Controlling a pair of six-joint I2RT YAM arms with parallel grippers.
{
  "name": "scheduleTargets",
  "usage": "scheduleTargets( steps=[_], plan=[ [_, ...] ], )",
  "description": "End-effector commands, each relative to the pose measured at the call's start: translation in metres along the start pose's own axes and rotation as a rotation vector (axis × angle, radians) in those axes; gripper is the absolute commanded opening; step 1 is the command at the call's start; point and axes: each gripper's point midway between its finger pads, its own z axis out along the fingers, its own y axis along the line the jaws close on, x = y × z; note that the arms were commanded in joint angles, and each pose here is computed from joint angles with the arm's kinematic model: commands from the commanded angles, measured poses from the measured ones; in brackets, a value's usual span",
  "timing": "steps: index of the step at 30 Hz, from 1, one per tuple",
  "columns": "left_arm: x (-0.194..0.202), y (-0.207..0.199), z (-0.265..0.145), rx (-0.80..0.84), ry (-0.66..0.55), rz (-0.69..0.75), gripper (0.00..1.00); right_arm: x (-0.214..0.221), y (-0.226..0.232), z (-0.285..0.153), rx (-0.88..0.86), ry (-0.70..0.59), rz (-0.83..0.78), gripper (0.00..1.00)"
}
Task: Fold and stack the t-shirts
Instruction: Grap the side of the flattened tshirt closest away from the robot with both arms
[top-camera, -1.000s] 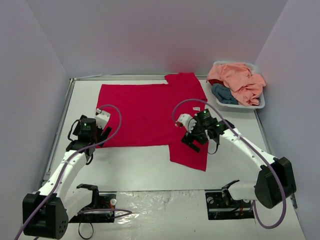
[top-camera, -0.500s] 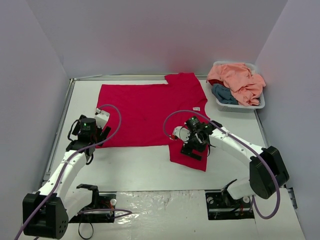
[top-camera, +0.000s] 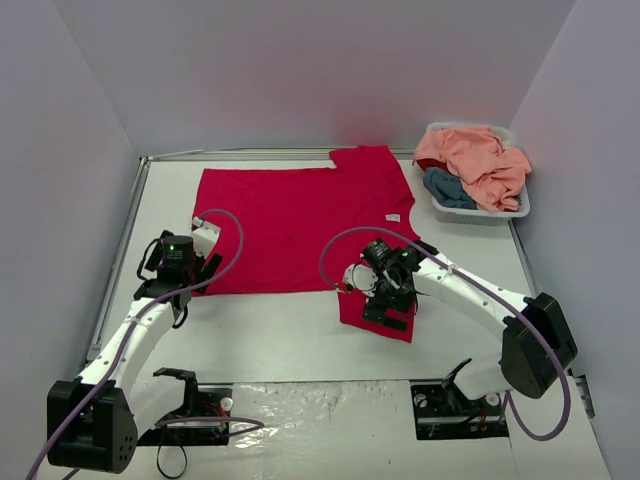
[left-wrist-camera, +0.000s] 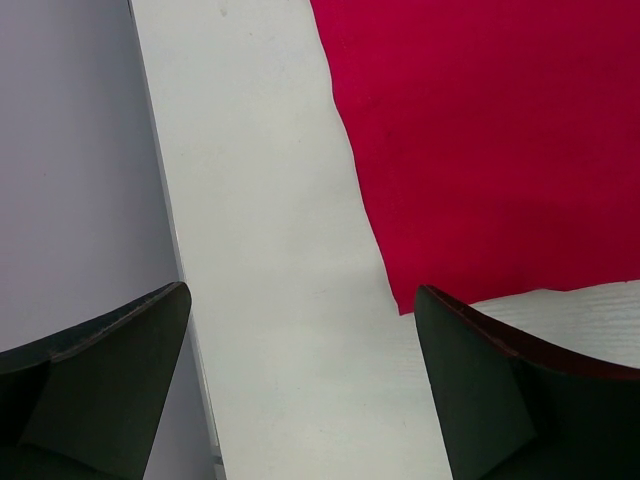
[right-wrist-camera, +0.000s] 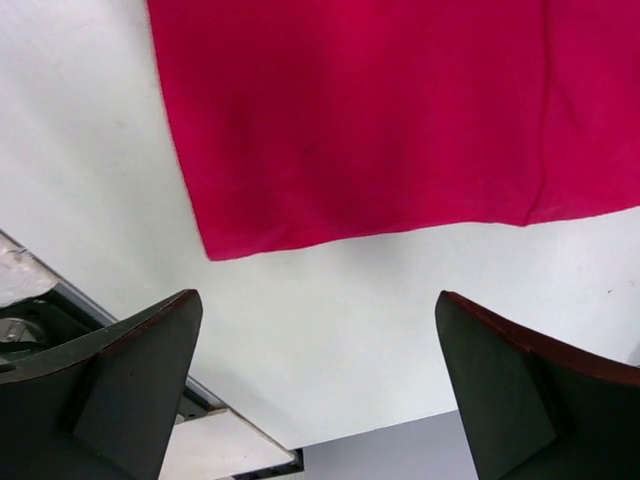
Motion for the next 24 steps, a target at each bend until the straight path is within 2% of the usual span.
scheduleTargets(
  steps=[1,15,17,18,19,21,22,24],
  plan=[
    [-0.01,0.012,-0.004,-0.035,-0.02,-0.007,0.94,0.015,0.017,-0.016,-0.011,0.054,-0.001,1.0],
    [-0.016,0.001,0.002,0.046,-0.013,0.065,0.95,0.034,0.039,-0.003,-0.041,0.157,-0.033,1.0],
    [-0.02,-0.003,0.005,0.082,-0.021,0.089,0.99,0.028,0.034,-0.004,-0.014,0.131,-0.023,1.0],
    [-0.028,-0.002,0.005,0.091,-0.031,0.091,0.94,0.026,0.031,-0.004,-0.001,0.121,-0.013,1.0],
    [-0.029,-0.005,0.009,0.111,-0.02,0.097,0.82,0.022,0.029,-0.005,0.01,0.108,-0.009,1.0],
    [-0.036,-0.01,0.011,0.158,-0.02,0.098,0.7,0.02,0.024,-0.006,0.036,0.102,0.01,1.0],
    [-0.045,-0.009,0.014,0.169,-0.022,0.094,0.58,0.02,0.023,-0.006,0.04,0.102,0.016,1.0],
    [-0.048,-0.017,0.014,0.233,-0.012,0.103,0.52,0.016,0.021,-0.008,0.048,0.096,0.034,1.0]
  ],
)
